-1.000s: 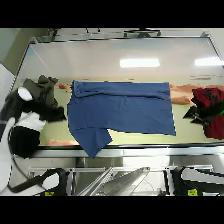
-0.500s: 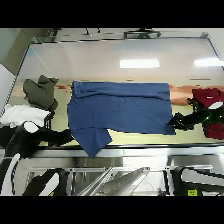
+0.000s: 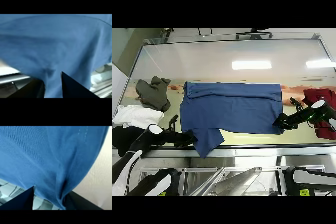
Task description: Fold the shirts.
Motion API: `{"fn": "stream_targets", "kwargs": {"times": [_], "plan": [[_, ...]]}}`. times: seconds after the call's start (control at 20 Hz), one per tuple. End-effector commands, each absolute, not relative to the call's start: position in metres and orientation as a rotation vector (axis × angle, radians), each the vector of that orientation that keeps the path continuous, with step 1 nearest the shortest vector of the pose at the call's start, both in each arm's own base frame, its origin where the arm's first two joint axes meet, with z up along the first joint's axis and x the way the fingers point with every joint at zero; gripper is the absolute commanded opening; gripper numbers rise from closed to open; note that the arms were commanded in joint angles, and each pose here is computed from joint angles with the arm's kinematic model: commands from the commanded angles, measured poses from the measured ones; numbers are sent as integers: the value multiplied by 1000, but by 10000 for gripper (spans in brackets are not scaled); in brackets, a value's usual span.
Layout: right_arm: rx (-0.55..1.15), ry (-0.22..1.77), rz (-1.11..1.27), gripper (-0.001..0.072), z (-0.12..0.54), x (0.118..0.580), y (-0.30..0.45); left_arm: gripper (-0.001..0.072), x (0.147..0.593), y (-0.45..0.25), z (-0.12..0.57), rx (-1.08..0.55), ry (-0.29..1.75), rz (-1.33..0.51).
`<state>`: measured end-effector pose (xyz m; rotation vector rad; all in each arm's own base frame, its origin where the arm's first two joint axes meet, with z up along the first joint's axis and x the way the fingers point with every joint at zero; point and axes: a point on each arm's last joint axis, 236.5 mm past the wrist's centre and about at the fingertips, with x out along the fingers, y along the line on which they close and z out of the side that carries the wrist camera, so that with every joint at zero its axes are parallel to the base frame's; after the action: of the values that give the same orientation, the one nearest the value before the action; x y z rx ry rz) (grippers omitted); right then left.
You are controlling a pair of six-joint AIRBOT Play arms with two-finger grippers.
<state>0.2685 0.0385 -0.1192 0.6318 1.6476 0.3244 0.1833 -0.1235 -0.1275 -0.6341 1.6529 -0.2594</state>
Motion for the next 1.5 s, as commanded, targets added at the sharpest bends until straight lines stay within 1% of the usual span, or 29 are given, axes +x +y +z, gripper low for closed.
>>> {"fn": "stream_targets", "kwargs": {"times": [0.0,0.1,0.15,0.2,0.25,0.35,0.4,0.55,0.75,0.9,1.05,1.15,1.3,1.45], "plan": [[580,1640,302,492,-125,270,30,253,173,-135,-150,-532,1735,-297],[578,1647,312,485,-124,268,31,251,179,-139,-146,-521,1740,-317],[579,1649,313,426,-123,267,31,246,185,-139,-142,-516,1727,-326],[578,1648,316,335,-123,267,31,99,191,-138,-136,-507,1706,-334],[577,1648,317,286,-123,267,31,26,200,-135,-127,-503,1668,-341],[572,1653,331,76,-122,266,32,27,221,-129,-105,-511,1564,-343],[572,1663,342,12,-121,263,33,27,229,-126,-93,-519,1517,-343],[541,1688,343,15,-114,258,25,27,250,-110,-51,-532,1384,-341],[561,1598,278,15,-91,273,-2,28,273,-95,-4,-508,1213,-336],[582,1526,312,15,-57,288,-4,28,294,-96,26,-485,1129,-368],[631,1312,404,15,-7,339,10,28,337,-107,59,-497,1029,-456],[635,1196,389,15,11,372,8,28,367,-111,63,-488,1017,-491],[613,1091,337,15,6,415,0,28,413,-118,48,-445,1035,-519],[639,994,331,15,-10,453,-1,28,457,-131,19,-408,1068,-559]]}}
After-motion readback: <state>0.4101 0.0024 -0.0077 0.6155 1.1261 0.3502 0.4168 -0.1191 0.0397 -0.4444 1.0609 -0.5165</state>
